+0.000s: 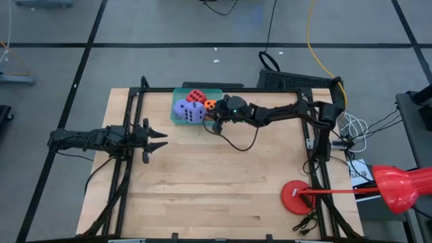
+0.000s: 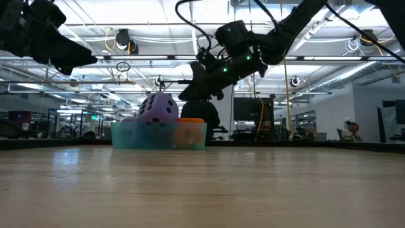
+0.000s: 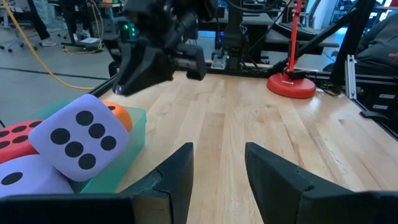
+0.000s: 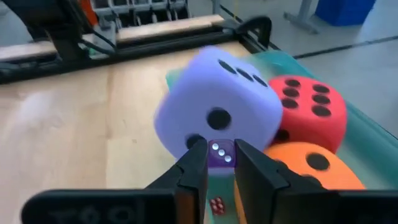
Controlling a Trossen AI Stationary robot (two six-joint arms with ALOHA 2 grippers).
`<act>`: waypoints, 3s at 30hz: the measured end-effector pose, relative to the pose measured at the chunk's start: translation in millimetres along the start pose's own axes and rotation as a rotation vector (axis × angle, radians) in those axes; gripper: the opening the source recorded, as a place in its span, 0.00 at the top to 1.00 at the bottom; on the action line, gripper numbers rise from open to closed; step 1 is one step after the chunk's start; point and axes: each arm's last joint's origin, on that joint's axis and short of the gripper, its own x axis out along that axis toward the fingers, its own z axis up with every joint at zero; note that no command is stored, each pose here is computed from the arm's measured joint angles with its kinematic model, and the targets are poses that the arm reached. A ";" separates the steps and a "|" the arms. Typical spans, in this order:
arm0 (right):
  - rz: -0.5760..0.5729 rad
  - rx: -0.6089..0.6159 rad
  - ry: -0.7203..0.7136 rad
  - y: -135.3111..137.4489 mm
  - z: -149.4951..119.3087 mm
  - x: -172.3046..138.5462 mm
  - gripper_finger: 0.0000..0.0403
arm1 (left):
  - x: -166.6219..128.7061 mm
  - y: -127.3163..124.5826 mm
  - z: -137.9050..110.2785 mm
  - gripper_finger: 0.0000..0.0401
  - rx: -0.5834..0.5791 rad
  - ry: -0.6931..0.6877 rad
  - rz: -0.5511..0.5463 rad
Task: Pick & Place Dice
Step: Put the small purple dice into the green bin, then return to Home Position
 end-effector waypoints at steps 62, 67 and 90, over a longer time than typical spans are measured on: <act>-0.023 -0.082 0.149 -10.1 -24.1 6.2 0.66 | 0.0 0.0 0.0 0.62 0.000 0.000 0.000; -0.034 -0.102 0.149 -15.5 -24.1 6.0 0.65 | 0.0 0.0 0.0 0.62 0.000 0.000 0.000; -0.045 -0.113 0.105 -20.5 -38.2 0.7 0.65 | 0.0 0.0 0.0 0.62 0.000 0.000 0.001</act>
